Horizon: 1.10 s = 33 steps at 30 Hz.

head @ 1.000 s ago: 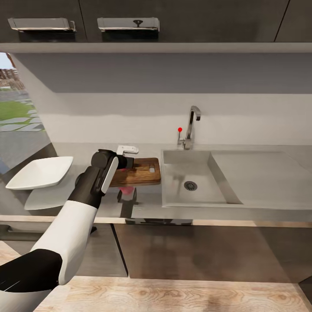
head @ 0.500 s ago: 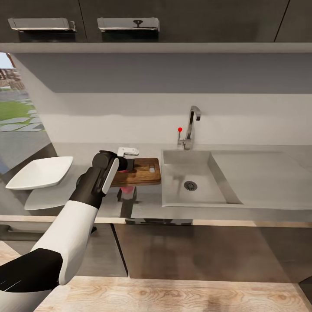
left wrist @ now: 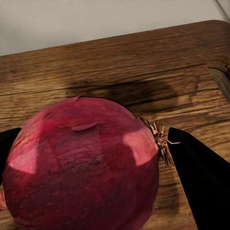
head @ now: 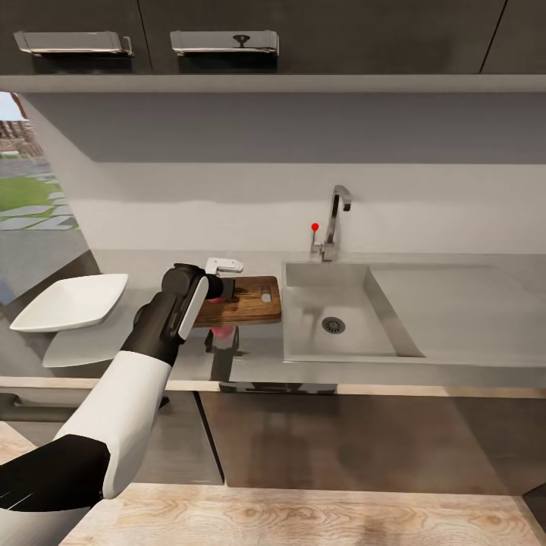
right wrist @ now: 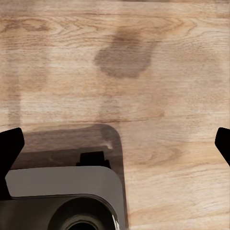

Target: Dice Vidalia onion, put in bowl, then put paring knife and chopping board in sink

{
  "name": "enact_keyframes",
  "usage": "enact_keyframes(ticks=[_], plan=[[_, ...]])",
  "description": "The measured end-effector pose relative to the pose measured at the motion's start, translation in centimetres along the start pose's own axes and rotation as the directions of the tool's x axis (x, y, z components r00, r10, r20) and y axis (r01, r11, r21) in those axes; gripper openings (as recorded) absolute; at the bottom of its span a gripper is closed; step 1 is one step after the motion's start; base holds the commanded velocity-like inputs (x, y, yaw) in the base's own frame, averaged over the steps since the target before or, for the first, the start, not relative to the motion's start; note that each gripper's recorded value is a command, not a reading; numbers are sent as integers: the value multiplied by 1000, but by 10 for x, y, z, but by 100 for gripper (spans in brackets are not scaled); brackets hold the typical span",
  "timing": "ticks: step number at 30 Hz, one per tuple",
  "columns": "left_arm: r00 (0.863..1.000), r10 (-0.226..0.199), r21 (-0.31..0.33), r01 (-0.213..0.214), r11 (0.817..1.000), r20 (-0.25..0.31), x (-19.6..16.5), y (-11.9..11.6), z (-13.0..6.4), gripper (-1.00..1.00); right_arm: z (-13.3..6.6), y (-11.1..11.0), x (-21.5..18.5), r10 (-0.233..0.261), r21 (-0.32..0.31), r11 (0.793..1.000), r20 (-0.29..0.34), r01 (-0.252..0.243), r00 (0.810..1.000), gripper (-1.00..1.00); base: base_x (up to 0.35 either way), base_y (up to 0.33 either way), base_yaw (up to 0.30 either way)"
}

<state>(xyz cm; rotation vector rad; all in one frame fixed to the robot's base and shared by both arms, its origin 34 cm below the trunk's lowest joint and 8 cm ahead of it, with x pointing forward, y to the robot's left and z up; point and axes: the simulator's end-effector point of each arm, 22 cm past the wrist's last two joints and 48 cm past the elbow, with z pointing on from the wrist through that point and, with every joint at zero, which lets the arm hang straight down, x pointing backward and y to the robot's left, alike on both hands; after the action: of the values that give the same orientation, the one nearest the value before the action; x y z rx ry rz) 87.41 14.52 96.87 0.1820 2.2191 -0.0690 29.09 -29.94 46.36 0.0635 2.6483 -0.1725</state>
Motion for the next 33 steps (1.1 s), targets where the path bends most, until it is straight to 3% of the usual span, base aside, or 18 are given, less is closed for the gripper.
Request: enact_keyframes(ticks=[33], plan=[[1000,0,0,0,1000,-11,4,0,2,-100,0,1,0,3,0,1000,0,-3,1000,100,21,-17,0]])
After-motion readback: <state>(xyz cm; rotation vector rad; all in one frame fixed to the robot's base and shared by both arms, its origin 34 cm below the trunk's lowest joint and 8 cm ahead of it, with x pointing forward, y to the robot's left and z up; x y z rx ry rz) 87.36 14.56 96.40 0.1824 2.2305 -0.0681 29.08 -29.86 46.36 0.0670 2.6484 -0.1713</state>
